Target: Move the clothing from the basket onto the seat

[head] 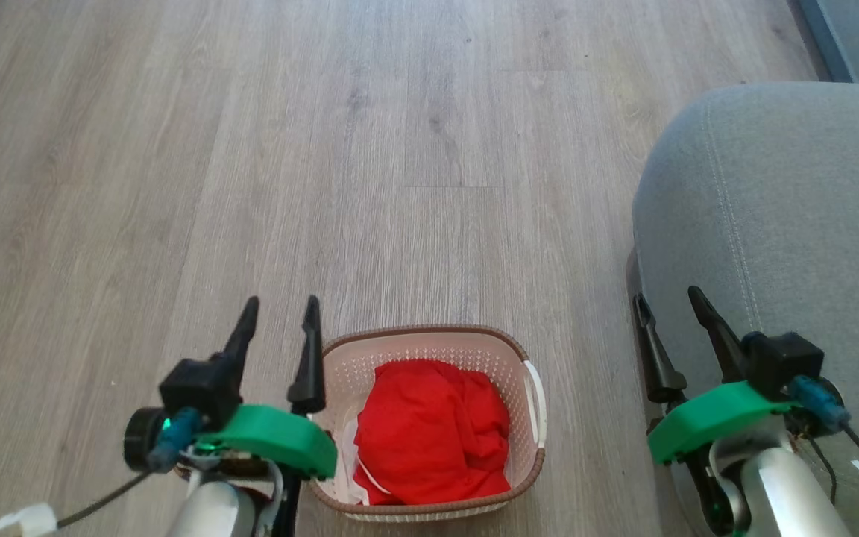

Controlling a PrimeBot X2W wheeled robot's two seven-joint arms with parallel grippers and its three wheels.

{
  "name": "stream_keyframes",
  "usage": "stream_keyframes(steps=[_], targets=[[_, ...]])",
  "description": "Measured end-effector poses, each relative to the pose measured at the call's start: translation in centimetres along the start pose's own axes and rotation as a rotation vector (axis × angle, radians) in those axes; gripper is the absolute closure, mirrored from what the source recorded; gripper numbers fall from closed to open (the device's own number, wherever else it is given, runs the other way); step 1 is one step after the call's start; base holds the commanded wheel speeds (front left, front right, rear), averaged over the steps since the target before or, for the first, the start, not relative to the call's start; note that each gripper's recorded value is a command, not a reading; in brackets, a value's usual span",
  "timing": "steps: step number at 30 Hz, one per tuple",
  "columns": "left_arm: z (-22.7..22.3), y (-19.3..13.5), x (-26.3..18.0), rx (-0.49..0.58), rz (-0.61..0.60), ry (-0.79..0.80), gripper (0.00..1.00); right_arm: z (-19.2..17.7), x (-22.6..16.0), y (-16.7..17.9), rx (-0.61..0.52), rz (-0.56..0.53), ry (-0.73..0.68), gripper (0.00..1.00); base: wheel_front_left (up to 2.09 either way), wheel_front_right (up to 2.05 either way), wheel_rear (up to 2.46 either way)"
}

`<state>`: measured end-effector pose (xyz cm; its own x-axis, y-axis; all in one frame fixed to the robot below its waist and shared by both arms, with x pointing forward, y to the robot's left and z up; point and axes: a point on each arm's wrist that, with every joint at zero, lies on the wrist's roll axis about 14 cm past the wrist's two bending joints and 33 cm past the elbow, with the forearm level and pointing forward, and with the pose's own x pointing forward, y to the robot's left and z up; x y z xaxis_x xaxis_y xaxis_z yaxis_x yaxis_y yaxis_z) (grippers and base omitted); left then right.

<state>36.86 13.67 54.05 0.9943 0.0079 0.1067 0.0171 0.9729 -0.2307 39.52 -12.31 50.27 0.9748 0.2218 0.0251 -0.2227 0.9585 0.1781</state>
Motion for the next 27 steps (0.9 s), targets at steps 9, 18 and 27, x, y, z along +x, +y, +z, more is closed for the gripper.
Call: stream_keyframes(steps=[9, 18, 27], targets=[[0.3, -0.7, -0.2, 0.096, -0.019, -0.036, 0.00, 0.3, 0.2, 0.5, -0.122, 0.027, -0.014, 0.00, 0.00, 0.00, 0.00], [0.9, -1.2, -0.4, 0.185, -0.042, -0.083, 0.00, 0.2, 0.3, 1.3, -0.223, 0.064, -0.022, 0.00, 0.00, 0.00, 0.00], [0.4, -1.0, -0.5, 0.238, -0.054, -0.082, 0.00, -0.6, 0.3, 2.1, -0.300, 0.102, -0.007, 0.00, 0.00, 0.00, 0.00]])
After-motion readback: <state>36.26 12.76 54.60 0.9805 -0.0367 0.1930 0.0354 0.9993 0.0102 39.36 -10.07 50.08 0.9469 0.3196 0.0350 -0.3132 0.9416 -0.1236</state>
